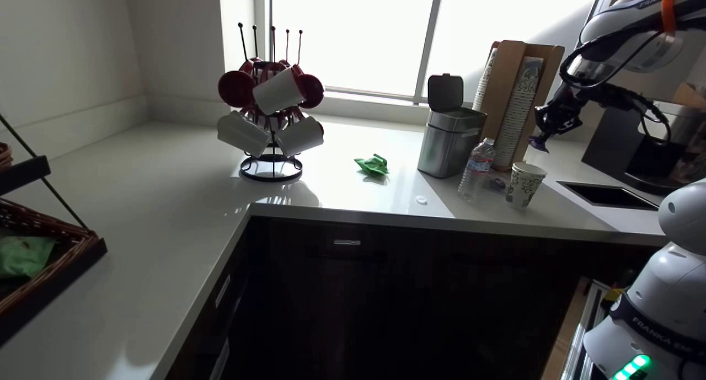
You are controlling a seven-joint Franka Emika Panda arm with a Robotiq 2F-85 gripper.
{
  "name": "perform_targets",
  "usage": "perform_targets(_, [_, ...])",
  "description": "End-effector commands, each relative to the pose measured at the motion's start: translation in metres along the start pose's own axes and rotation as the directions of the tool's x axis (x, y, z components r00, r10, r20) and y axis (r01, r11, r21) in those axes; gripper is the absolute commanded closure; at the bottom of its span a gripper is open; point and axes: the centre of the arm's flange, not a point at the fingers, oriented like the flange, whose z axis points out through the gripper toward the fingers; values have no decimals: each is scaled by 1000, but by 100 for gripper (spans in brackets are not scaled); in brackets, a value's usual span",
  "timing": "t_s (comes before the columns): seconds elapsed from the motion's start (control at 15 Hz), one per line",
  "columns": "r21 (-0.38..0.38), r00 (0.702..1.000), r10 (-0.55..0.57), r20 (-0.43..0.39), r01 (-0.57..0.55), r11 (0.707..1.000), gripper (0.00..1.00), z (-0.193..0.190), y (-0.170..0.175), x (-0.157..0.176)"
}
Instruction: Place the two coffee cups upright then put one purple sachet inside the stacked cups.
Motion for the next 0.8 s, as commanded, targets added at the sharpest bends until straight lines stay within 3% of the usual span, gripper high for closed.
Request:
perform_targets(0.0, [-7,996,-40,77,41,999,100,-2,-3,-2])
perform_targets(0.07, [-7,996,-45,82,46,999,100,1,-5,0])
perform_targets(0.13, [-13,996,-39,79,41,999,90,2,-6,2])
perform_targets(0.2, [-8,996,-41,74,42,999,73,4,-7,4])
perform_targets(0.6, [-30,999,-5,50,7,1000,28,8,-8,16])
perform_targets(0.73, [-42,998,55,28,-53,998,15,15,-2,26])
